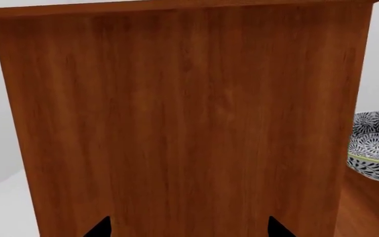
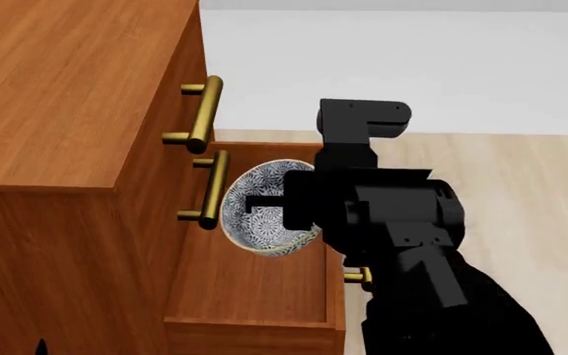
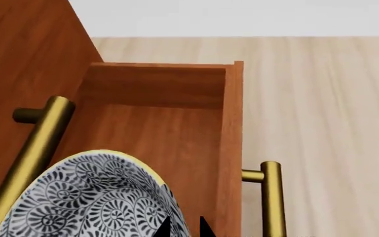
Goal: Put the bowl in the bottom drawer of the cabinet.
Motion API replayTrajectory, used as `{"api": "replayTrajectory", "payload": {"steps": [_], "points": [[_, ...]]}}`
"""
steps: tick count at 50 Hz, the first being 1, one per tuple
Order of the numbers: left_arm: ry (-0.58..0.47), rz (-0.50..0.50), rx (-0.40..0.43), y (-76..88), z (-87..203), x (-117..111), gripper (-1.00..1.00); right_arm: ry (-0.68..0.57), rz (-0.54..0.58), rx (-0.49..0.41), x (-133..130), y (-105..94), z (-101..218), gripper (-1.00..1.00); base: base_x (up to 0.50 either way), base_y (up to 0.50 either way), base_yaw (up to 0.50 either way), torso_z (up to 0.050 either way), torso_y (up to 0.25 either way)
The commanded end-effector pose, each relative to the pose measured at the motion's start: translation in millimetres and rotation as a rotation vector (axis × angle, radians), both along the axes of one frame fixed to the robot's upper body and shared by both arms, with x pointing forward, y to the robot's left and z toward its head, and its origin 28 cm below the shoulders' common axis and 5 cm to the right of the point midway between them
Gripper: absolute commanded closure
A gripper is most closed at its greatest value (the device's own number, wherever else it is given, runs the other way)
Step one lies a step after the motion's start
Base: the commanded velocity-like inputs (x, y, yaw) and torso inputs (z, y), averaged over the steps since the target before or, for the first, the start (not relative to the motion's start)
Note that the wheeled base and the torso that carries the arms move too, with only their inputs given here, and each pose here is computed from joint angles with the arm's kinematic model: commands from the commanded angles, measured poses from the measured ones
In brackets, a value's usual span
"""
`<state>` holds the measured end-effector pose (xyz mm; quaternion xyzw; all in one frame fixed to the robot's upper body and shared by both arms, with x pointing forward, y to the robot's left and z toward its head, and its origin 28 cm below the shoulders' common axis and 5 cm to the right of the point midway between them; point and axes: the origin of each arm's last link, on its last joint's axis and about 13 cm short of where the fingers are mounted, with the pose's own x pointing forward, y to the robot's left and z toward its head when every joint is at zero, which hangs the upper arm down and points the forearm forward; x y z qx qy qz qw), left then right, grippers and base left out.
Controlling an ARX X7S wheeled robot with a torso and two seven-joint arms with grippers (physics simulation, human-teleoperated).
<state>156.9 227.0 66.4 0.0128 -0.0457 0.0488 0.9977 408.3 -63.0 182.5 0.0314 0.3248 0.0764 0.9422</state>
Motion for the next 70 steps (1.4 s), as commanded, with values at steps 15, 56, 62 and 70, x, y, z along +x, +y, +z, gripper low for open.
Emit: {"api": "replayTrajectory", "payload": {"steps": [15, 56, 62, 70], "points": [[0.009, 0.006, -0.001, 0.9, -3, 1, -1.0, 0.021, 0.017, -0.001, -3, 4.2, -11, 1.0, 0.0, 0.0, 0.0, 0.0, 0.0], [0.017, 0.013, -0.004, 2.4, -6, 3, -1.0, 0.058, 0.042, 0.027, -8, 9.9, -24, 1.0, 0.0, 0.0, 0.0, 0.0, 0.0], [0.017, 0.012, -0.005, 2.3, -5, 3, -1.0, 0.065, 0.052, 0.035, -9, 11.9, -26, 1.0, 0.0, 0.0, 0.0, 0.0, 0.0], [0.018, 0.012, -0.007, 2.7, -5, 3, -1.0, 0.069, 0.061, 0.03, -10, 13.1, -28, 1.0, 0.0, 0.0, 0.0, 0.002, 0.0]]}}
